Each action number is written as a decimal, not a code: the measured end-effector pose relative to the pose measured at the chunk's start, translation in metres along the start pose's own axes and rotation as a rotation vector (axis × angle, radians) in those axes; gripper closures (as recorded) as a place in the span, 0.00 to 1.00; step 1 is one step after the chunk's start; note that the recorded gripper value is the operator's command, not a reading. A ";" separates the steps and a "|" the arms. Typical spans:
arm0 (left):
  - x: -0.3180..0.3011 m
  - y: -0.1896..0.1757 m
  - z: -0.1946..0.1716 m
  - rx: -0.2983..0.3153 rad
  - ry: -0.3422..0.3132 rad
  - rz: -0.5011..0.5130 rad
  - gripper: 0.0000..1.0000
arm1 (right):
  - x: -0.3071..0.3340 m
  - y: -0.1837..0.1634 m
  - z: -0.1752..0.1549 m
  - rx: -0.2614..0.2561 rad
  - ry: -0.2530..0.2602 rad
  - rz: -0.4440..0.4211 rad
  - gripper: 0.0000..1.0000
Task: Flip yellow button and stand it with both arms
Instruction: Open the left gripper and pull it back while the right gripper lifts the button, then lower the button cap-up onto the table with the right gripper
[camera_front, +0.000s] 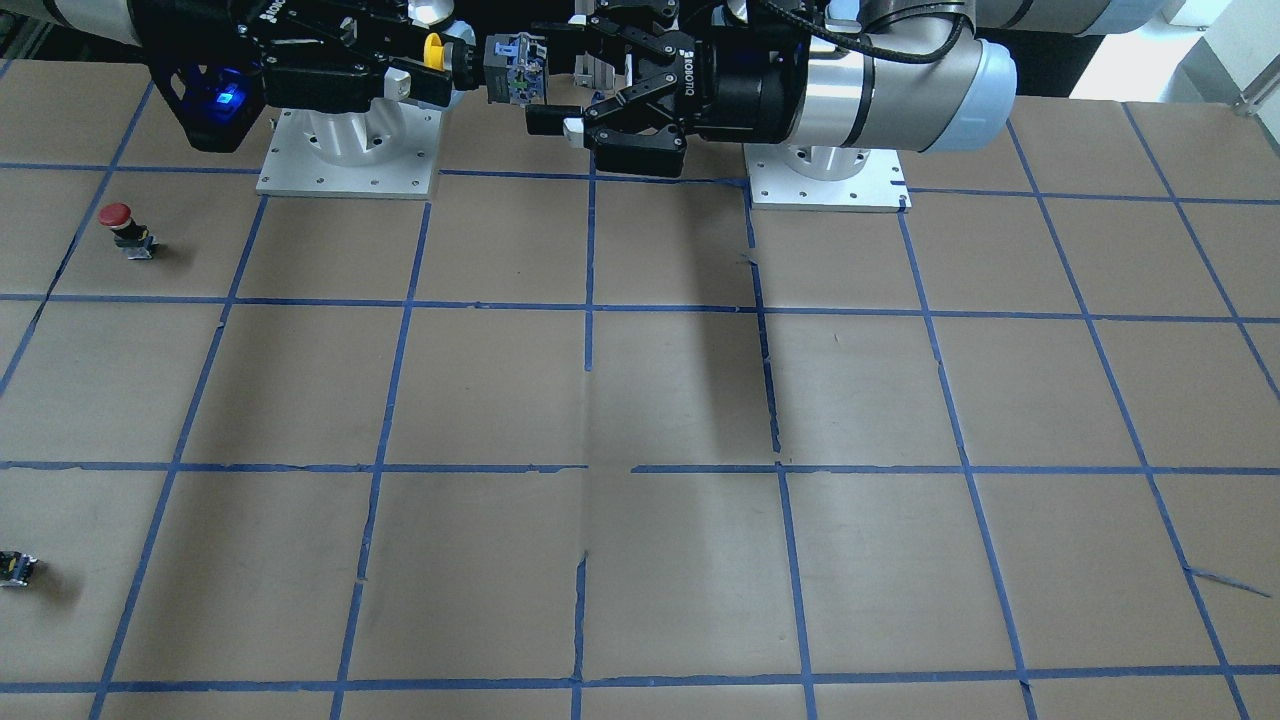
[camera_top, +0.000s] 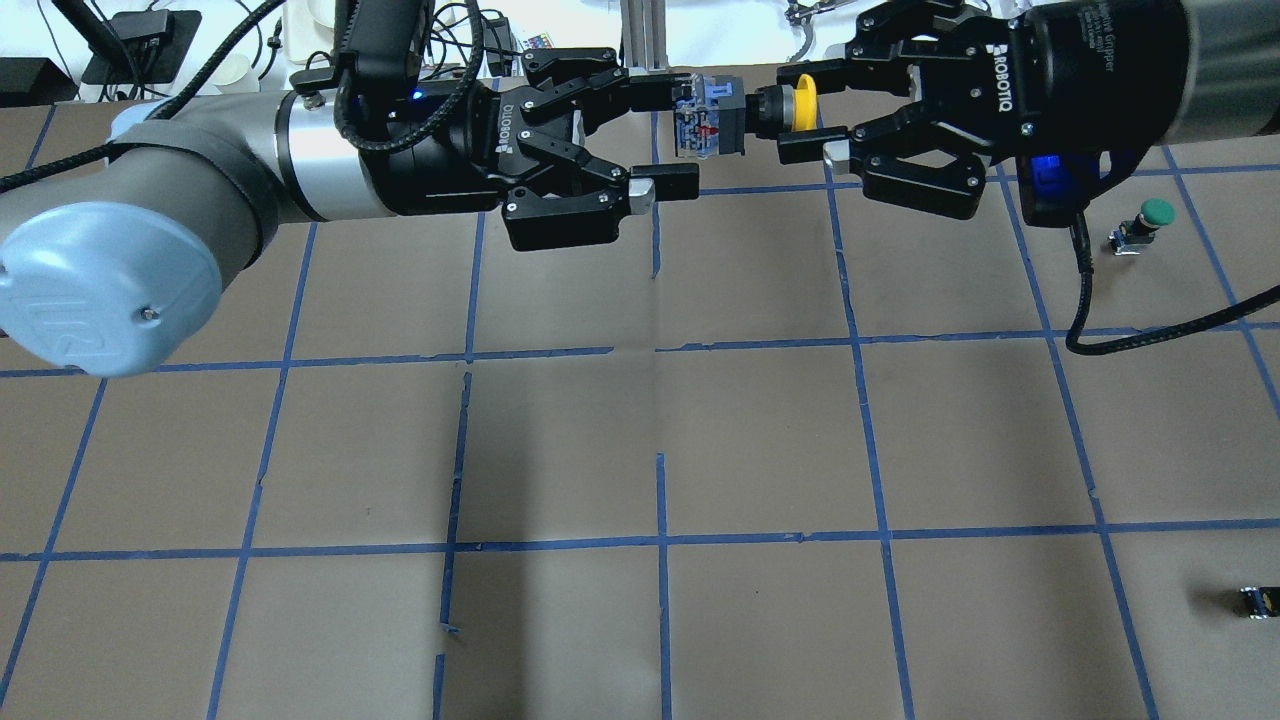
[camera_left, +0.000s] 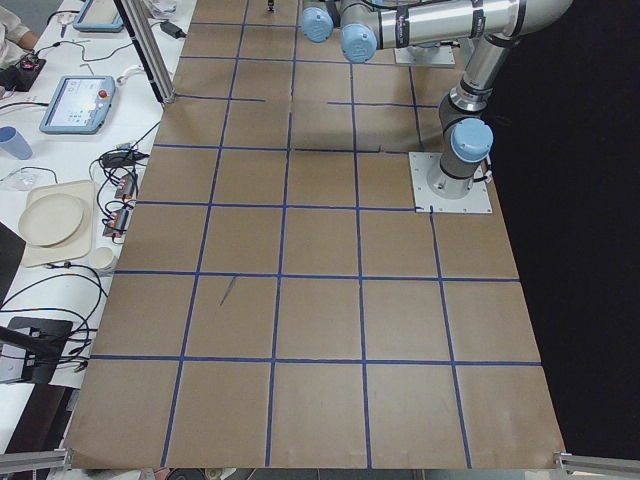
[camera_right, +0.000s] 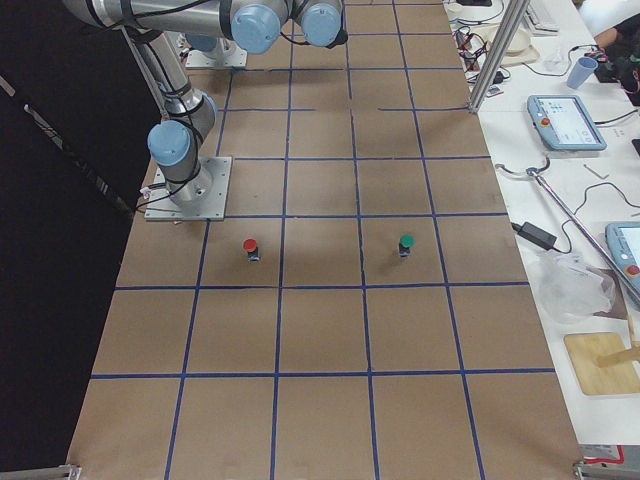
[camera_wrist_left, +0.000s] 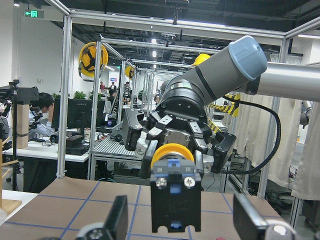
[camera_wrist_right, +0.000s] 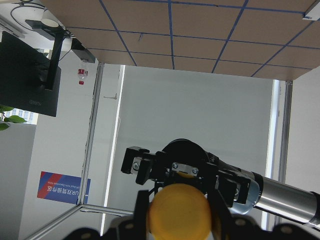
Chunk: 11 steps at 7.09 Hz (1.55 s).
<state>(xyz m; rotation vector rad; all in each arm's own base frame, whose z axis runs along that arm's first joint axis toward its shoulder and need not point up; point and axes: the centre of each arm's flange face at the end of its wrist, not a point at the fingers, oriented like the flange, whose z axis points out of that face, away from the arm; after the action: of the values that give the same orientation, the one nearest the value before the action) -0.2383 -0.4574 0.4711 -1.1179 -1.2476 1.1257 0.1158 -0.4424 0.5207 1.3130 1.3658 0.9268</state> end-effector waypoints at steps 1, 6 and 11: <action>0.000 -0.002 -0.001 -0.001 -0.001 -0.010 0.00 | -0.001 -0.001 -0.001 -0.003 -0.005 0.003 0.79; -0.009 -0.021 -0.016 -0.171 -0.015 -0.285 0.00 | -0.014 -0.015 -0.054 0.268 0.061 -0.164 0.77; -0.028 -0.023 -0.063 -0.870 -0.249 -0.645 0.00 | 0.002 -0.060 -0.093 0.551 0.638 -0.856 0.81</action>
<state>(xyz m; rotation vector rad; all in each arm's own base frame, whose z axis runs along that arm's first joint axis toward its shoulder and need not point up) -0.1756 -0.4881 0.4904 -1.0461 -2.2000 0.2008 0.0119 -0.4378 0.4828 0.6332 2.5295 0.3619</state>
